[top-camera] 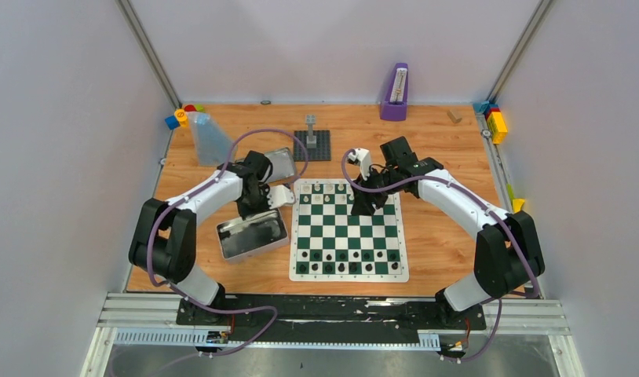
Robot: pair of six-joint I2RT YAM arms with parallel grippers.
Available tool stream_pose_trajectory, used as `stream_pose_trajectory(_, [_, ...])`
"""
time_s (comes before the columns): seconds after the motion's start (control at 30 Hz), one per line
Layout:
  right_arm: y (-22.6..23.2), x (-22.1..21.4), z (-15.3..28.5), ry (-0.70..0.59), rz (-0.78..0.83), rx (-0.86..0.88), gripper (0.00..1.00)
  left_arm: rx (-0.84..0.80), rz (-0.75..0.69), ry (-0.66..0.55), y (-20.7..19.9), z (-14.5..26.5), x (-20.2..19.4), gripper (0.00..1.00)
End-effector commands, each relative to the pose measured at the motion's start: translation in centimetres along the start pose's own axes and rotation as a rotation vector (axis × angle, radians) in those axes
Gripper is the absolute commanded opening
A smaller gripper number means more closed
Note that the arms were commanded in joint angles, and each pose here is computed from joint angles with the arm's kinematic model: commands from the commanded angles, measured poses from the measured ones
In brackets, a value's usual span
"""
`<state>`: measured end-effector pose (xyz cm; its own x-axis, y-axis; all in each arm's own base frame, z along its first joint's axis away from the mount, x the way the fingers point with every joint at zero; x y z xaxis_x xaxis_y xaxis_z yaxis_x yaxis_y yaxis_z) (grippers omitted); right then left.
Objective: Set up the chess pieces on the board
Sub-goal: Adjust the storage box at the center of the board.
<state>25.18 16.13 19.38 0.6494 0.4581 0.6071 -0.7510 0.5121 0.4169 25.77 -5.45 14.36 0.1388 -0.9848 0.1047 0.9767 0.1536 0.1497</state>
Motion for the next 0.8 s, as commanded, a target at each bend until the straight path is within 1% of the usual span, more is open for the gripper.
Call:
stream_pose_trajectory(0.0, [0.0, 0.6, 0.7, -0.051, 0.047, -0.013, 0.50, 0.083, -0.264, 0.011, 1.7, 1.2, 2.0, 0.17])
stream_pose_trajectory(0.1, [-0.1, 0.5, 0.7, -0.050, 0.049, -0.022, 0.50, 0.111, -0.335, 0.026, 2.7, 1.4, 2.8, 0.19])
stream_pose_trajectory(0.17, [-0.2, 0.5, 0.7, -0.052, 0.047, -0.026, 0.50, 0.119, -0.337, 0.021, 3.2, 1.5, 3.2, 0.27])
stream_pose_trajectory(0.2, [-0.2, 0.5, 0.7, -0.051, 0.047, -0.025, 0.50, 0.114, -0.328, 0.018, 3.4, 1.5, 3.3, 0.33])
stream_pose_trajectory(0.23, [-0.2, 0.5, 0.8, -0.051, 0.047, -0.027, 0.50, 0.126, -0.298, 0.008, 3.6, 1.8, 3.6, 0.37])
stream_pose_trajectory(0.27, [-0.2, 0.5, 0.8, -0.053, 0.049, -0.028, 0.50, 0.133, -0.278, 0.001, 3.7, 1.9, 3.6, 0.45])
stream_pose_trajectory(0.3, [-0.2, 0.5, 0.9, -0.054, 0.048, -0.029, 0.50, 0.158, -0.239, -0.017, 3.9, 2.4, 3.7, 0.48])
stream_pose_trajectory(0.33, [-0.1, 0.5, 0.9, -0.054, 0.047, -0.028, 0.50, 0.167, -0.209, -0.037, 4.0, 2.7, 3.5, 0.54])
stream_pose_trajectory(0.43, [-0.1, 0.5, 1.0, -0.057, 0.048, -0.027, 0.50, 0.216, -0.080, -0.120, 4.0, 5.1, 2.8, 0.63])
stream_pose_trajectory(0.5, [0.0, 0.5, 1.0, -0.060, 0.051, -0.027, 0.50, 0.217, -0.016, -0.173, 3.5, 6.5, 1.9, 0.67])
stream_pose_trajectory(0.57, [0.0, 0.5, 1.0, -0.060, 0.051, -0.028, 0.50, 0.204, 0.015, -0.195, 2.3, 7.4, 1.1, 0.67])
stream_pose_trajectory(0.63, [0.0, 0.5, 1.0, -0.061, 0.051, -0.027, 0.50, 0.181, 0.022, -0.189, 0.7, 7.5, 0.2, 0.65])
stream_pose_trajectory(0.77, [0.0, 0.5, 1.0, -0.062, 0.051, -0.026, 0.49, 0.140, 0.038, -0.165, -2.1, 6.4, -1.1, 0.60])
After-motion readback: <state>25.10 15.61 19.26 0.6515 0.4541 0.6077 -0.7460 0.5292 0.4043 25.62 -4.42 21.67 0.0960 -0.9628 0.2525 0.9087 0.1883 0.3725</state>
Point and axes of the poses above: each gripper's point midway between its finger pads, its own z axis back along the fingers, its own y axis along the line the jaws close on, x = y × z, the point moved 10 cm from there along z, back along the fingers, and after that the axes turned 10 degrees about -z, right-handed, at the moved point
